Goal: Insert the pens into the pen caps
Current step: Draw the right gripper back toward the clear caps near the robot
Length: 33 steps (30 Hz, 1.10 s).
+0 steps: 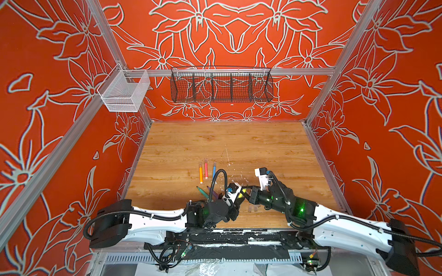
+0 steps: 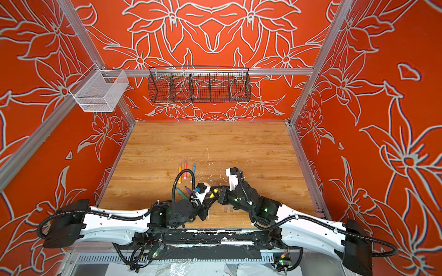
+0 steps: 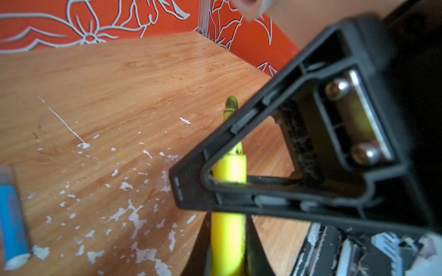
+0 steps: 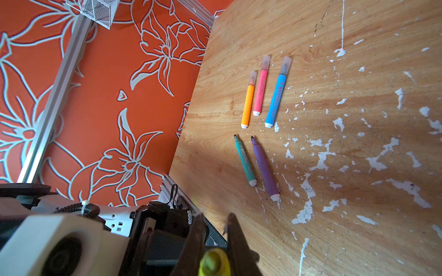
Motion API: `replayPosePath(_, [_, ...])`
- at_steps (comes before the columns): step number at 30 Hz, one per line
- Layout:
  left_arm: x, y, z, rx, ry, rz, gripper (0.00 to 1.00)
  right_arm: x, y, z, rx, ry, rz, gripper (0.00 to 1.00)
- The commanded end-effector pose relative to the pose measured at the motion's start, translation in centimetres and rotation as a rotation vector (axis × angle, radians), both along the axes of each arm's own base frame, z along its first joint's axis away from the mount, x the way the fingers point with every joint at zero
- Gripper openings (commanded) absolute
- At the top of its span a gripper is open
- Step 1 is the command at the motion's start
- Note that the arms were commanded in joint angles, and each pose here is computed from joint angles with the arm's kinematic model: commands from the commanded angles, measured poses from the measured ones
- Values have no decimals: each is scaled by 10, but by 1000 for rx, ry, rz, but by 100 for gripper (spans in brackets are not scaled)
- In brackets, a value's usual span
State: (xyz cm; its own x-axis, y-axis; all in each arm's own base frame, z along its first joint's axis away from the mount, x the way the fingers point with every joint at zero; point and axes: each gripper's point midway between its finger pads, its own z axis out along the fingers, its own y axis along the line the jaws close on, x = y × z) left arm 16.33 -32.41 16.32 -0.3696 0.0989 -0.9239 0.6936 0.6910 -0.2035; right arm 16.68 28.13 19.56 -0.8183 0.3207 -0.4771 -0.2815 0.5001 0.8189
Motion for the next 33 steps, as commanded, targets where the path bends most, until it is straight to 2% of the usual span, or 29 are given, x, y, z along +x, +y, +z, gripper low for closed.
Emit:
replayPosePath(1, [-2,-5,8,-40,-17,-13,0,1,0,5,19,-5,-14,16])
replayPosePath(4, [3,3,7,-33,-13,30,0,3,-10,0,-30,-8,-47,42])
replayPosePath(6, [3,8,7,-44,-15,43,0,4,-21,-2,-78,-18,-75,51])
replayPosePath(8, [2,13,6,-56,-18,45,0,4,-34,-2,-134,-27,-99,54])
replayPosePath(14, [2,34,6,-83,-14,79,0,4,-88,-20,-355,-23,-221,55])
replayPosePath(18, [4,48,7,-103,-4,103,0,1,-109,-44,-493,4,-247,52])
replayPosePath(25, [0,65,9,-137,2,108,0,-4,-120,-100,-700,70,-217,50])
replayPosePath(33, [-3,67,11,-149,3,90,0,-2,-121,-126,-843,92,-189,43])
